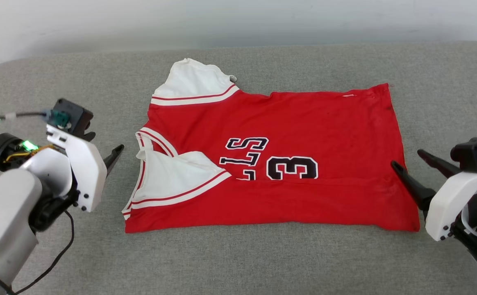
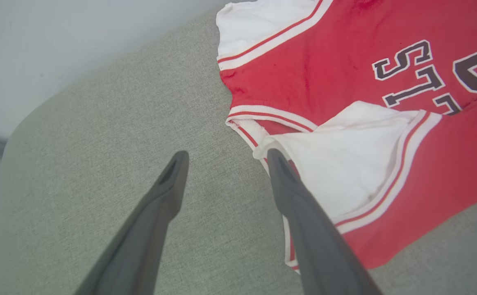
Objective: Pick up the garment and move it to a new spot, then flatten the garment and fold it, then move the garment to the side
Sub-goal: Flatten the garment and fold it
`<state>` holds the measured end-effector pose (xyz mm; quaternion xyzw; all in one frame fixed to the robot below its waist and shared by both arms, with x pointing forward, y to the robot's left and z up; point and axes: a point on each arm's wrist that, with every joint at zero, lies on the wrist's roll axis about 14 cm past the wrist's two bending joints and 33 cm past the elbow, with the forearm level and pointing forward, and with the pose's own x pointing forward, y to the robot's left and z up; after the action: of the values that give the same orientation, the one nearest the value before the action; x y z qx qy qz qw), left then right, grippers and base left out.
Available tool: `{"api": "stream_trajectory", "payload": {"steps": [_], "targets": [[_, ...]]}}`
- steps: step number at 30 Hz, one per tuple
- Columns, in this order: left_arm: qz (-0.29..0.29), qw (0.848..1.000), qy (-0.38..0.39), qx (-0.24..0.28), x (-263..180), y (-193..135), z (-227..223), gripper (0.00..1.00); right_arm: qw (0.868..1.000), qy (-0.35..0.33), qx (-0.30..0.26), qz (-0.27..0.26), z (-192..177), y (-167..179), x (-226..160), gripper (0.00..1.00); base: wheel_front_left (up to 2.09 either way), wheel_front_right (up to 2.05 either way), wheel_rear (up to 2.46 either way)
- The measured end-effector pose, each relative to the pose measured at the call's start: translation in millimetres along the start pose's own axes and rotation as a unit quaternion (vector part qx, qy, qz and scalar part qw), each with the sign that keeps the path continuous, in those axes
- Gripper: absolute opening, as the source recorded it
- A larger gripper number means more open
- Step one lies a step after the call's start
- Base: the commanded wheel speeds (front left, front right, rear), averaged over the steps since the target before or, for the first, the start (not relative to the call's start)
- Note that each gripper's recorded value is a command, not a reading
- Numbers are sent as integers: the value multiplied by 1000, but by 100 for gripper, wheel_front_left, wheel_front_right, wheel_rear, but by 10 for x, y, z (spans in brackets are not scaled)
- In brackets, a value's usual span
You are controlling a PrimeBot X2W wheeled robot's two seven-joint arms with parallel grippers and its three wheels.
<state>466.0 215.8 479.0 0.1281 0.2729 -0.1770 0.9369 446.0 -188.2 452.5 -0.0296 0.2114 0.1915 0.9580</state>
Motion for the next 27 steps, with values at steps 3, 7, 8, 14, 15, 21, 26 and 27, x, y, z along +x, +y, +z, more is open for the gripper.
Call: {"api": "stream_trajectory", "payload": {"steps": [3,7,8,14,15,21,26,27], "targets": [[-25,998,45,-25,-41,-63,3,100,1000,10,0,6,-62,57,-1,100,0,0,0],[-48,990,125,-39,-92,-100,-133,100,1000,15,2,9,-78,92,8,100,0,0,0],[-55,987,144,-45,-96,-118,-172,100,1000,16,4,10,-84,99,10,100,0,0,0],[-92,964,242,-60,-68,-317,-454,100,1000,25,10,12,-163,128,19,100,0,0,0],[-99,961,253,-60,-53,-359,-491,100,999,28,11,11,-184,128,19,100,0,0,0],[-117,942,311,-50,2,-488,-770,100,999,35,17,6,-231,89,41,100,0,0,0],[-122,922,361,-66,42,-561,-1089,100,999,46,23,1,-320,54,50,100,0,0,0],[-121,921,365,-66,53,-562,-1112,100,998,51,24,0,-350,50,46,100,0,0,0]]}}
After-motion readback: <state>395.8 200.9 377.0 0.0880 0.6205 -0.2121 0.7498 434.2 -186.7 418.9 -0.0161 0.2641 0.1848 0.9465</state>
